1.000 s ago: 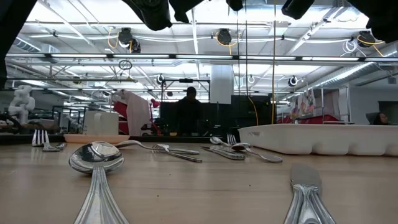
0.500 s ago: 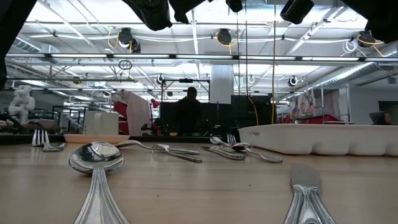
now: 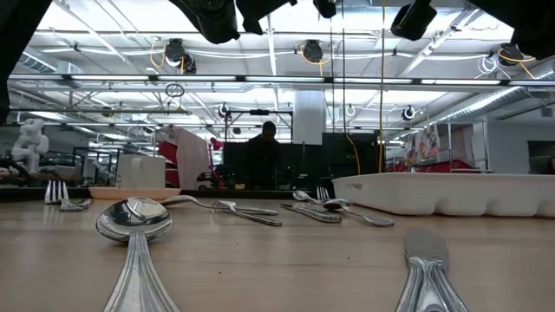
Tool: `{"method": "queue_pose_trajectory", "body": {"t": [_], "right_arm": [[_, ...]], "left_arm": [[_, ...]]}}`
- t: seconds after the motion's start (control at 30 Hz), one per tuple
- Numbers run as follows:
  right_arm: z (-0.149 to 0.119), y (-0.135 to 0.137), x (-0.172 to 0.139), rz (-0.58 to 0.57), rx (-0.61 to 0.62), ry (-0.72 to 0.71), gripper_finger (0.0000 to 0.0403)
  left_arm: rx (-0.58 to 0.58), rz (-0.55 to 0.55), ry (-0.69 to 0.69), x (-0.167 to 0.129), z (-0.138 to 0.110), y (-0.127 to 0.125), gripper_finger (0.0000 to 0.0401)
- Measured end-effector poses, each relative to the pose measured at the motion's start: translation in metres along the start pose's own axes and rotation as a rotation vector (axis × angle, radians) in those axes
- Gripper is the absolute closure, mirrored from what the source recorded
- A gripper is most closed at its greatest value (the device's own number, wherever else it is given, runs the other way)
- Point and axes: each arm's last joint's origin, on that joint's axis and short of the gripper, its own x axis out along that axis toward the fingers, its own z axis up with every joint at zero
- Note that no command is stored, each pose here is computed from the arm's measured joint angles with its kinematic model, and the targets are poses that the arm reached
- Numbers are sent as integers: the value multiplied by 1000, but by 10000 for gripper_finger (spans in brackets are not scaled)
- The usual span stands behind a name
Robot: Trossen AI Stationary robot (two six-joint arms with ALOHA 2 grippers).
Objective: Sort silverware
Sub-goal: Put the silver fork into the silverware rack
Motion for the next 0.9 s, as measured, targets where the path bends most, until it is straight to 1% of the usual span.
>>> {"method": "queue_pose_trajectory", "body": {"t": [0.1, 0.2, 0.3, 0.4, 0.47, 0.57, 0.77, 0.9], "right_arm": [[-1, -3, 0, -57, -44, -25, 340], [-2, -9, -1, -142, -115, -28, 306], [-5, -18, -6, -258, -170, 0, 270], [-5, -22, -12, -326, -186, 31, 241], [-4, -21, -16, -342, -191, 45, 228], [3, -13, -23, -352, -195, 58, 217], [24, 11, -50, -377, -180, 85, 216], [38, 28, -72, -345, -155, 79, 216]], "left_arm": [[-16, 6, -1, -1, 1, 3, 392], [-81, 29, 25, -3, 1, 12, 392], [-135, 85, 110, -6, 2, 22, 392], [-157, 171, 207, -10, 4, 28, 393], [-176, 223, 256, -12, 5, 33, 393], [-204, 282, 294, -16, 5, 40, 393], [-252, 425, 316, -21, 1, 49, 393], [-280, 533, 289, -25, -6, 57, 393]]}}
